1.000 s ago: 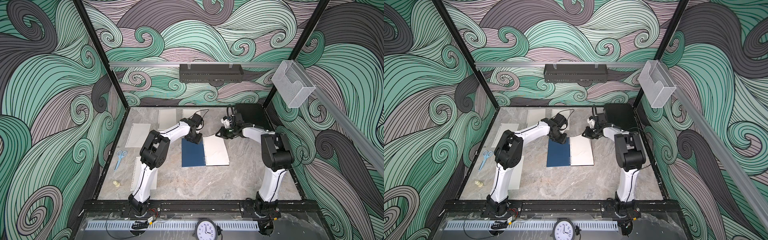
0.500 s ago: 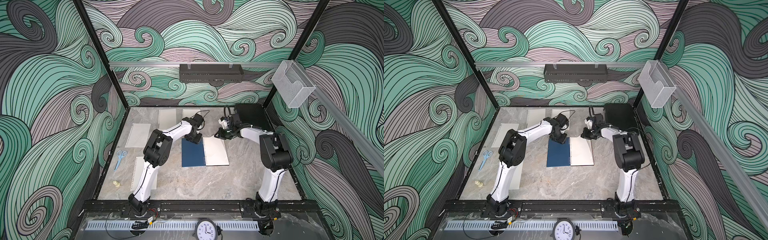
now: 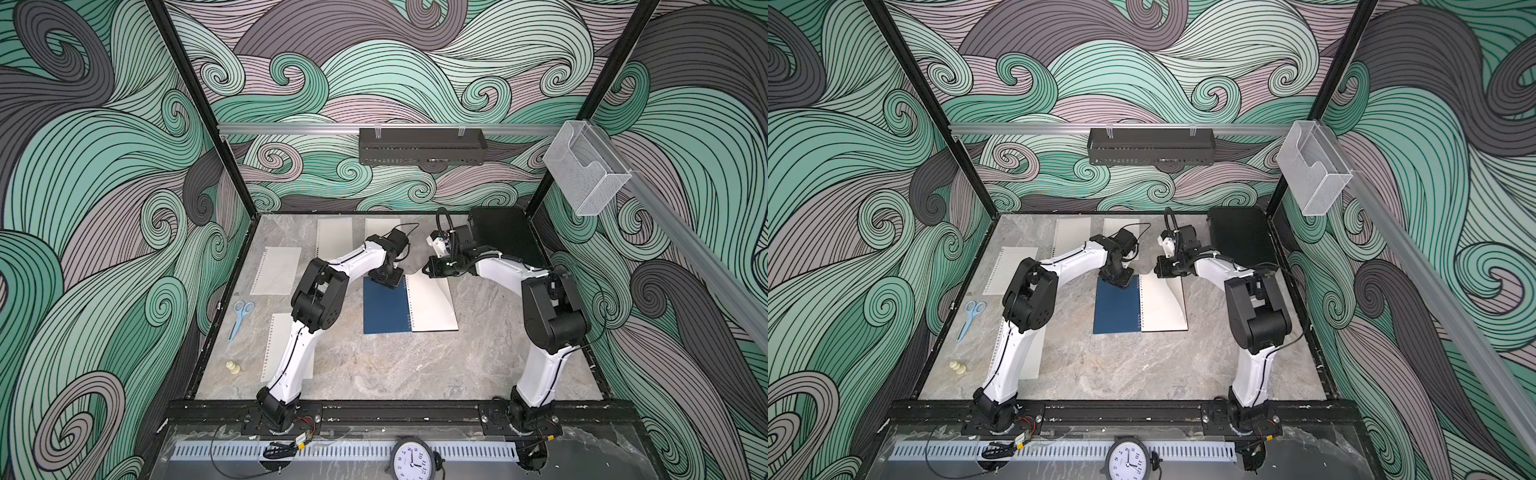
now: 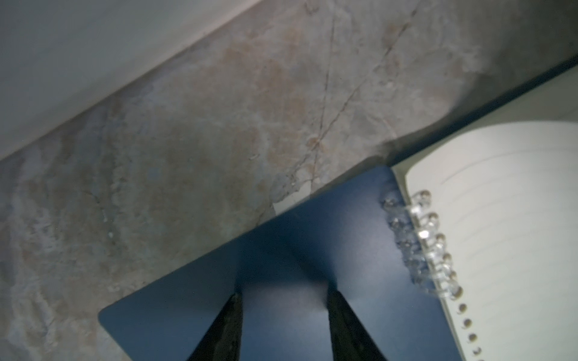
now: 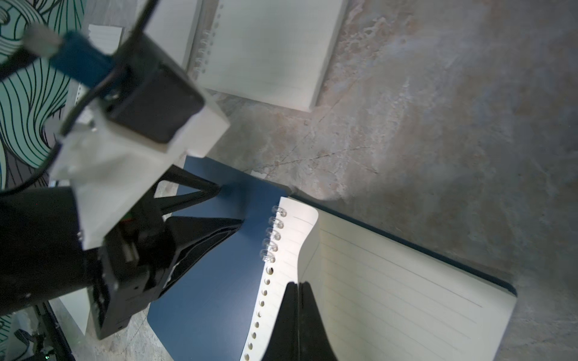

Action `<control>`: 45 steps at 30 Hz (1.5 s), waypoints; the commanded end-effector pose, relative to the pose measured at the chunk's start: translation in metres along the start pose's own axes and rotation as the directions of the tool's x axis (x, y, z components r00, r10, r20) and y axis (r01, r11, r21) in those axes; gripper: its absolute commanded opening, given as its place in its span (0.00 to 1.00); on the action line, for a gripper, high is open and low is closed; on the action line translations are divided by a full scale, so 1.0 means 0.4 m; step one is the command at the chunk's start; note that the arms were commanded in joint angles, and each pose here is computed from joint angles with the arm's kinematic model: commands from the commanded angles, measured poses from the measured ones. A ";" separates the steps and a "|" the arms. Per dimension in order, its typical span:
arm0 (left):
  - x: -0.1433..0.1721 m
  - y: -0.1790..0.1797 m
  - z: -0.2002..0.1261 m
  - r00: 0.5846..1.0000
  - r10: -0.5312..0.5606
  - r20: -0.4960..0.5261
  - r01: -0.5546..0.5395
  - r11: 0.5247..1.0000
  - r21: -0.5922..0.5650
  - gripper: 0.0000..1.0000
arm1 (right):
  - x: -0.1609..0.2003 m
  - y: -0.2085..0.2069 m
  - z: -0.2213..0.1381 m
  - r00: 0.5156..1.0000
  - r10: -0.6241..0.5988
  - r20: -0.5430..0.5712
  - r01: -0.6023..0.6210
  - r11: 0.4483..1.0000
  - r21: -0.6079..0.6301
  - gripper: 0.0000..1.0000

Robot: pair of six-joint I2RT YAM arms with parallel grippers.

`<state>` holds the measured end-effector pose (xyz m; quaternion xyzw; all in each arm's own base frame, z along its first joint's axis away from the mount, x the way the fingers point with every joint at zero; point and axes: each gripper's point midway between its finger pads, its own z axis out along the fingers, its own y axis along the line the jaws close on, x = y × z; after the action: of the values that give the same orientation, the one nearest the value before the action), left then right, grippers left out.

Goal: Tear off pages from different notebooks
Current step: Tear off the paper from the notebook.

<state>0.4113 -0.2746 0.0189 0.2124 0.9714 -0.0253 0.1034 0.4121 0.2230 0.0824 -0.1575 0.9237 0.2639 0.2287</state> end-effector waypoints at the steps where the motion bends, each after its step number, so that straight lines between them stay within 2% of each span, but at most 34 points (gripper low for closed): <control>1: 0.052 0.021 0.055 0.995 -0.031 -0.098 0.029 0.999 -0.021 0.44 | -0.012 0.041 -0.024 0.990 -0.140 0.013 0.139 0.989 0.056 0.00; 4: 0.065 0.023 0.068 0.992 -0.042 -0.118 0.040 0.999 -0.023 0.44 | -0.004 0.074 -0.020 0.973 -0.232 0.011 0.230 0.969 0.090 0.00; 7: 0.078 0.025 0.081 0.989 -0.053 -0.141 0.050 0.998 -0.023 0.44 | 0.004 0.094 -0.022 0.963 -0.267 0.020 0.264 0.959 0.105 0.00; 9: 0.085 0.026 0.086 0.987 -0.060 -0.152 0.057 0.998 -0.024 0.44 | 0.024 0.133 -0.027 0.948 -0.318 0.027 0.316 0.947 0.053 0.00; 10: 0.089 0.025 0.090 0.985 -0.064 -0.160 0.060 0.998 -0.025 0.44 | 0.056 0.195 -0.033 0.921 -0.387 0.038 0.388 0.920 -0.047 0.00; 11: 0.093 0.028 0.094 0.984 -0.070 -0.167 0.066 0.997 -0.027 0.44 | 0.100 0.263 -0.045 0.869 -0.491 0.058 0.494 0.859 -0.134 0.00; 13: 0.100 0.030 0.101 0.981 -0.076 -0.178 0.072 0.997 -0.031 0.43 | 0.175 0.355 -0.065 0.764 -0.635 0.112 0.643 0.739 -0.200 0.00; 14: 0.101 0.030 0.103 0.981 -0.079 -0.180 0.074 0.997 -0.030 0.43 | 0.197 0.377 -0.071 0.734 -0.668 0.120 0.677 0.708 -0.202 0.00; 19: 0.105 0.026 0.111 0.979 -0.085 -0.187 0.082 0.996 -0.022 0.42 | 0.210 0.377 -0.085 0.746 -0.662 0.079 0.662 0.722 -0.202 0.00; 30: 0.100 0.021 0.092 0.982 -0.082 -0.173 0.083 0.997 -0.004 0.41 | 0.185 0.372 -0.103 0.771 -0.627 0.109 0.637 0.760 -0.131 0.00; 33: 0.069 -0.004 0.048 0.989 -0.076 -0.126 0.084 0.995 0.060 0.42 | 0.184 0.377 -0.108 0.773 -0.620 0.134 0.633 0.767 -0.107 0.00; 37: 0.009 -0.019 -0.035 0.997 -0.062 -0.041 0.065 0.993 0.100 0.44 | 0.205 0.404 -0.119 0.752 -0.635 0.178 0.657 0.745 -0.119 0.00; 41: -0.044 -0.046 -0.110 0.999 -0.038 0.037 0.031 0.986 0.164 0.45 | 0.221 0.409 -0.104 0.734 -0.661 0.154 0.677 0.728 -0.103 0.00; 45: -0.080 -0.105 -0.178 0.993 -0.009 0.114 -0.024 0.957 0.289 0.46 | 0.237 0.424 -0.093 0.716 -0.683 0.145 0.697 0.710 -0.100 0.00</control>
<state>0.4051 -0.2958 0.0386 0.2010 0.9699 -0.1083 0.0843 0.2482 0.3196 0.1325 -0.4825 0.7731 0.2472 0.3293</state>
